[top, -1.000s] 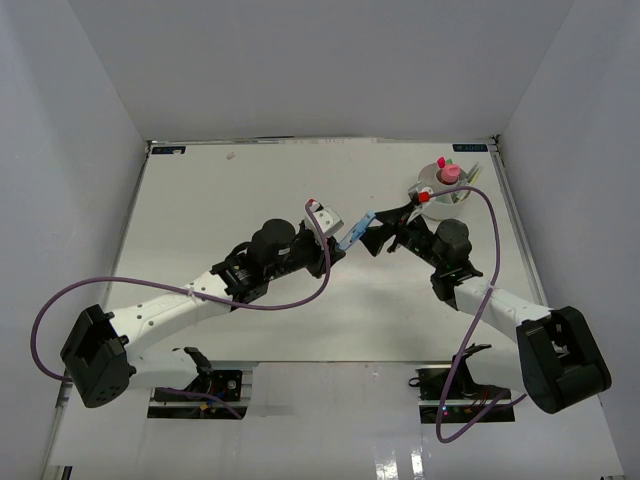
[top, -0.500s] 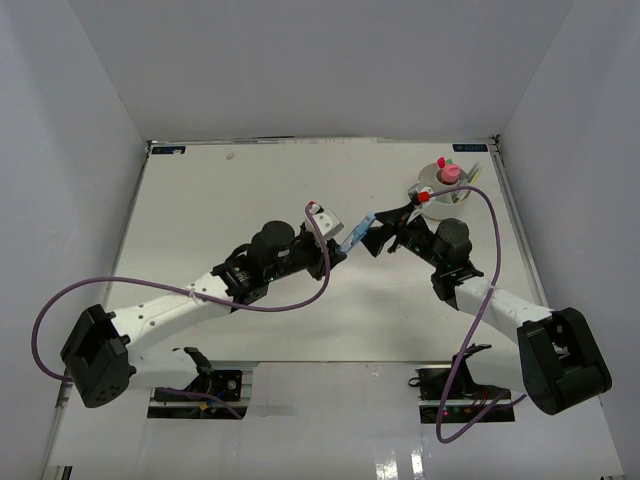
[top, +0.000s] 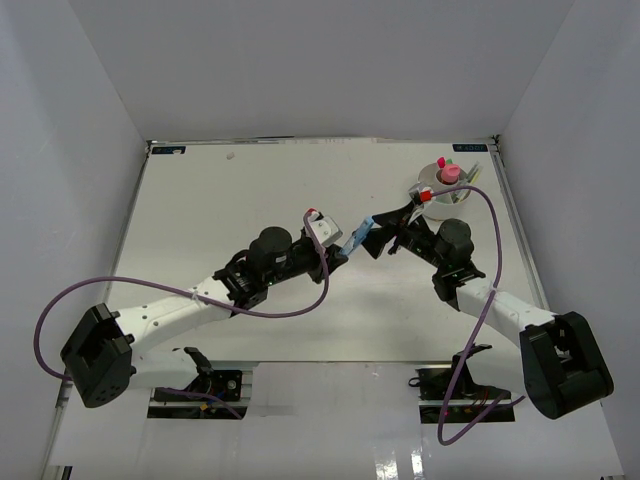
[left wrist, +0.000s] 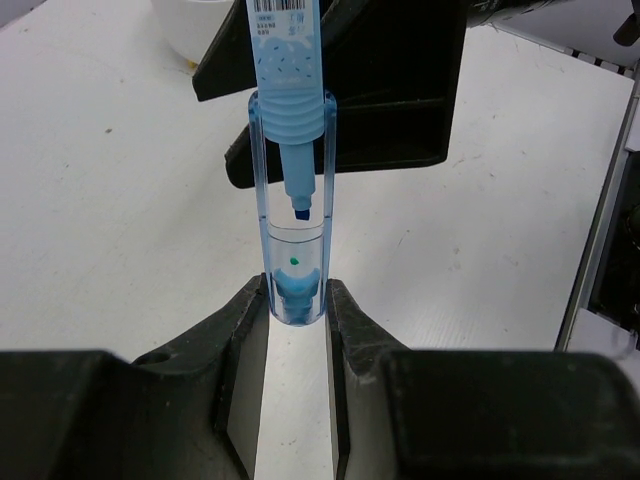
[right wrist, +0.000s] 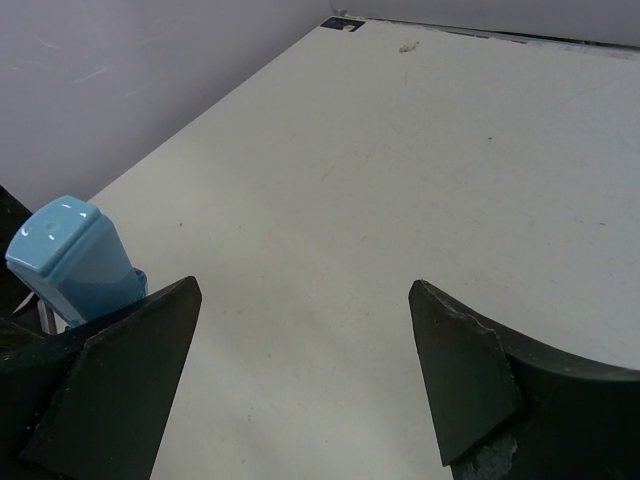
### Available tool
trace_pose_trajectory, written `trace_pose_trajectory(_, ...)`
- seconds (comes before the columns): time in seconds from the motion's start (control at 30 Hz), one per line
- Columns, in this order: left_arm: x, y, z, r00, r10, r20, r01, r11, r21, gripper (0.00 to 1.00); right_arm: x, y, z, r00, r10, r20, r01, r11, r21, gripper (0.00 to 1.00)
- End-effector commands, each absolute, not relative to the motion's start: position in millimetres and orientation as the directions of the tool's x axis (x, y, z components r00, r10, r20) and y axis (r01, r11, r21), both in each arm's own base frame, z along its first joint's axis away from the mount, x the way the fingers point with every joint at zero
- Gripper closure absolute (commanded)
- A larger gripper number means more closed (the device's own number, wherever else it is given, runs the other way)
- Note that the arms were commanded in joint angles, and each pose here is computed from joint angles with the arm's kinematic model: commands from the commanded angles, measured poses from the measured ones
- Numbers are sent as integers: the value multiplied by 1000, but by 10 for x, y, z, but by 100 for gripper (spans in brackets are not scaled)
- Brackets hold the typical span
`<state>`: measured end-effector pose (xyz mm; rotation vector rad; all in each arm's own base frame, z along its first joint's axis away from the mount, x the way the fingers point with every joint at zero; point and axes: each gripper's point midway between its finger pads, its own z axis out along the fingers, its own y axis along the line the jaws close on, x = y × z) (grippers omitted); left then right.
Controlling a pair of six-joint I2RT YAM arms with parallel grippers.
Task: Sort the stationery into containers
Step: Close the pen cap on the pen.
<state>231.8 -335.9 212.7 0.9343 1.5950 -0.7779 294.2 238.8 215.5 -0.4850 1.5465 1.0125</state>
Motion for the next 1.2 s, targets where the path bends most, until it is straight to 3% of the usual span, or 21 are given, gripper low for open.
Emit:
trace_pose_trajectory(0.0,2289,-3364,2315,-56,121,-991,886,464,6,67,2924,2433,2473,-201,265,-943,-808,500,312,9)
trace_pose_trajectory(0.7,2256,-3337,2471,1,47,-999,887,461,22,68,2777,2445,2506,-268,285,-920,-806,457,376,8)
trace_pose_trajectory(0.97,2228,-3246,2569,78,49,-996,880,466,92,68,2938,2182,2486,-206,176,-963,-719,640,271,5)
trace_pose_trajectory(1.17,2254,-3178,2511,128,112,-985,867,470,166,69,2883,1978,2391,-299,40,-953,-654,719,235,3)
